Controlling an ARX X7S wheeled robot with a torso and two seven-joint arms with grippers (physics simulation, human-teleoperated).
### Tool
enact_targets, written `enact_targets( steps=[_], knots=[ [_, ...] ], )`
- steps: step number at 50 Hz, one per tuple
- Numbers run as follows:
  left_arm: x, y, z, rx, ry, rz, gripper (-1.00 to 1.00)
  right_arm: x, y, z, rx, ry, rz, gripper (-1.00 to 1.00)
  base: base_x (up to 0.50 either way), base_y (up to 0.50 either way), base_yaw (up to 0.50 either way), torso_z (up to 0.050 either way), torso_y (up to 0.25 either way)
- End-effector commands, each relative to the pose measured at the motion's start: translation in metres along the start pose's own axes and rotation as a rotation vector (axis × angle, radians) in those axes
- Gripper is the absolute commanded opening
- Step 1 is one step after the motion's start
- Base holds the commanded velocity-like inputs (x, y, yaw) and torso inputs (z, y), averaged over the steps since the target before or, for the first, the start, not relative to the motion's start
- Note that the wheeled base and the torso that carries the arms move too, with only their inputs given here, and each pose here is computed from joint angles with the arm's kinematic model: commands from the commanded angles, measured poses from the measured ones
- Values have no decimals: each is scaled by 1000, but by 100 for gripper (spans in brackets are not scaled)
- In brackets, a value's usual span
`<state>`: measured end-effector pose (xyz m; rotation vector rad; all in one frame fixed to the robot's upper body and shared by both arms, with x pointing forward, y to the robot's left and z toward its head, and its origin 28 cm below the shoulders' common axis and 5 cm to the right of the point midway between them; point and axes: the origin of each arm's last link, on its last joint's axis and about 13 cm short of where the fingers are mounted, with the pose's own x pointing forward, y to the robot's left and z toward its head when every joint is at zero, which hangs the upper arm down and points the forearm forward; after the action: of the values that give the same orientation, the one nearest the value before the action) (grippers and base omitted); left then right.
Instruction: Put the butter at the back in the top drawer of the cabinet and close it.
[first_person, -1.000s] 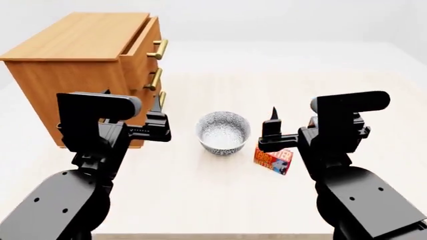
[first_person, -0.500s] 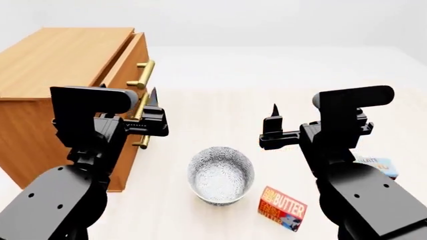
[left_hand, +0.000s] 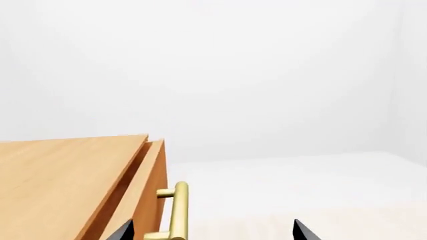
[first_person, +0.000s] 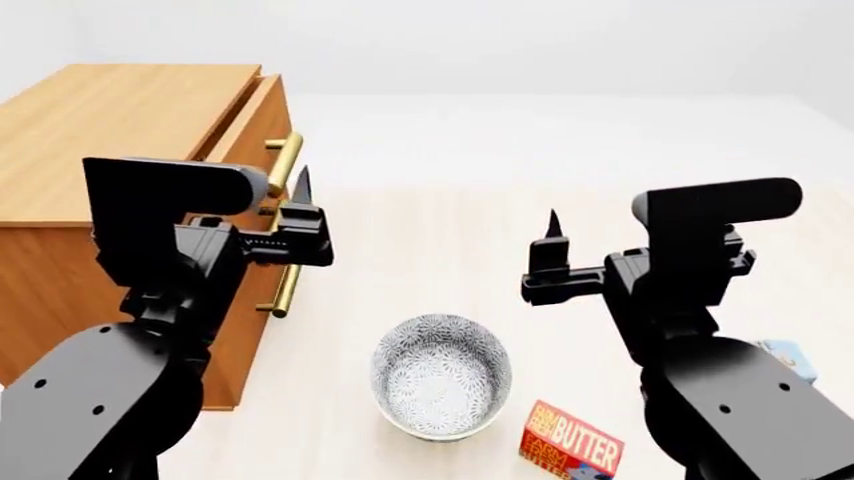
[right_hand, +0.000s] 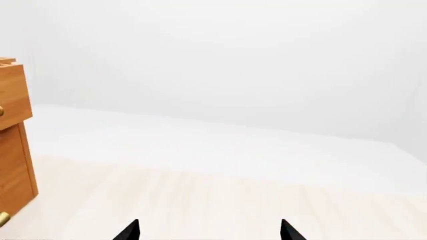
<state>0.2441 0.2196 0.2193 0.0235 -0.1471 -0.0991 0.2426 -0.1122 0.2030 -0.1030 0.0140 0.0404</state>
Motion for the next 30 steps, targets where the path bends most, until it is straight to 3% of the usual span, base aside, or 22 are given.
enact_targets(
  steps=[1,12,30],
  knots=[
    [-3,2,23,15,-7,-3,100,-5,0,0,-3,-2,2,100,0,0,0,0,0],
    [10,10,58,26,23,21,100,-8,-1,1,-5,0,2,100,0,0,0,0,0],
    [51,21,100,74,275,112,100,-12,-4,5,-9,-2,-7,100,0,0,0,0,0]
  ],
)
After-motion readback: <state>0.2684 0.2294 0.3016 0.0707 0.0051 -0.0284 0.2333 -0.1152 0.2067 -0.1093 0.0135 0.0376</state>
